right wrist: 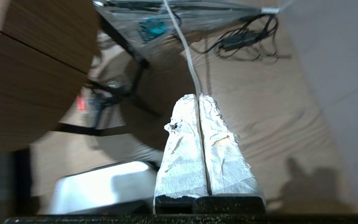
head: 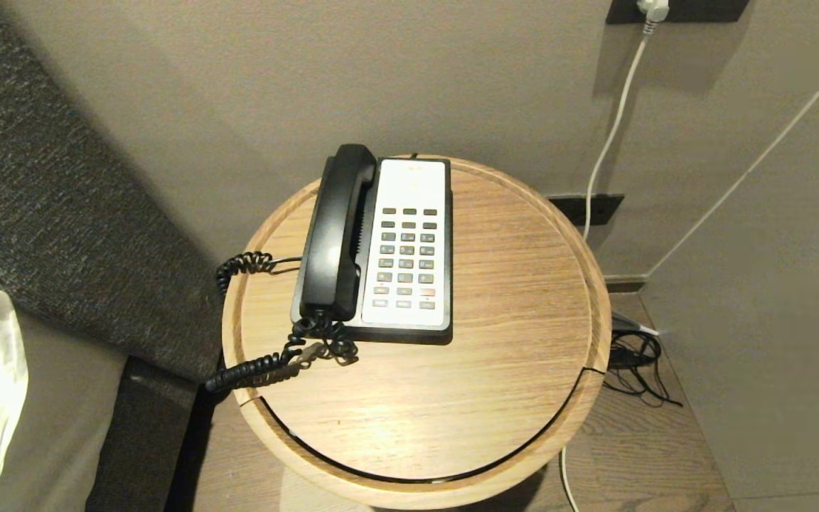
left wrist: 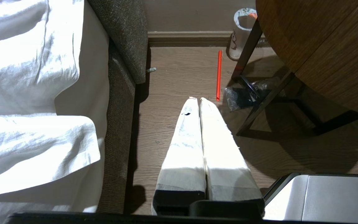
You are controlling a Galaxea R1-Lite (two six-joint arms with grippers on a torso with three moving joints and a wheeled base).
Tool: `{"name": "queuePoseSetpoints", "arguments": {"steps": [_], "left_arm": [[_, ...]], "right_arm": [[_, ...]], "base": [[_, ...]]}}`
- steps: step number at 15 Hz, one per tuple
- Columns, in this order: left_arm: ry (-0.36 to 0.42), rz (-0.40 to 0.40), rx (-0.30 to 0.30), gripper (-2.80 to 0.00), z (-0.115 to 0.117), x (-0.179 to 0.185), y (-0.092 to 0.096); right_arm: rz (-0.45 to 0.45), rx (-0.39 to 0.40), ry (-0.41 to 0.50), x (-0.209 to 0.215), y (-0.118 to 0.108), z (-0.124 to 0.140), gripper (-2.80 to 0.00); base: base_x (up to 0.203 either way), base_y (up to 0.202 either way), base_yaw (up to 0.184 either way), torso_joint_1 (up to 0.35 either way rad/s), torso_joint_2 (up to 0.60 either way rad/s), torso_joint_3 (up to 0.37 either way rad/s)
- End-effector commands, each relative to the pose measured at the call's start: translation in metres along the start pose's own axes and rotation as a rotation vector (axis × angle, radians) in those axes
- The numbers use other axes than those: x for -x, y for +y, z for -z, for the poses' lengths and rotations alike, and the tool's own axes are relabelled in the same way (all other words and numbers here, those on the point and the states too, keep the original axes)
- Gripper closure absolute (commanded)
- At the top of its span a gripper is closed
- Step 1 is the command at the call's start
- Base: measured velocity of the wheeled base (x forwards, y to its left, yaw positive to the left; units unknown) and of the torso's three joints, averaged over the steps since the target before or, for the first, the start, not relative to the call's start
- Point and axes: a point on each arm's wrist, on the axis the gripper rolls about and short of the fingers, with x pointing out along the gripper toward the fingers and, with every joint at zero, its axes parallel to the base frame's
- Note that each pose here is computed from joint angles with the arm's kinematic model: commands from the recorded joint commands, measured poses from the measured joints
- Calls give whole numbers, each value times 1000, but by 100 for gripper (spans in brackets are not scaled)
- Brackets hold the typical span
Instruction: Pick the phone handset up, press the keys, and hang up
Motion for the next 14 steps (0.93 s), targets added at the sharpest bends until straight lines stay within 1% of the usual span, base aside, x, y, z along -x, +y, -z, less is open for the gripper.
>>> {"name": "queuePoseSetpoints", "arguments": {"steps": [1,2,3,4,8,10,11,12,14], "left_arm": [[-3,-2,6,0,0,0,0],[-3,0,14,0,0,0,0],[-1,1,10,0,0,0,0],[-3,-1,15,0,0,0,0],[3,3,-13,0,0,0,0],[2,2,-11,0,0,0,0],[1,2,7,0,0,0,0],[1,5,-7,0,1,0,0],[-4,4,-3,0,0,-1,0]], "right_arm": [[-19,137,-98,-15,-3,10,0],[-23,203,-124,-16,-3,10,0],[-17,273,-116,-19,-4,15,0],[-14,301,-103,-19,-5,17,0],[-15,288,-105,-19,-5,17,0],[-16,299,-104,-19,-5,17,0],[-18,311,-103,-19,-5,18,0],[-22,325,-103,-19,-5,18,0],[-22,329,-105,-19,-5,18,0]], "base": [[0,0,0,0,0,0],[0,0,0,0,0,0],[0,0,0,0,0,0],[0,0,0,0,0,0],[0,0,0,0,0,0],[0,0,0,0,0,0],[0,0,0,0,0,0],[0,0,0,0,0,0],[0,0,0,0,0,0]]}}
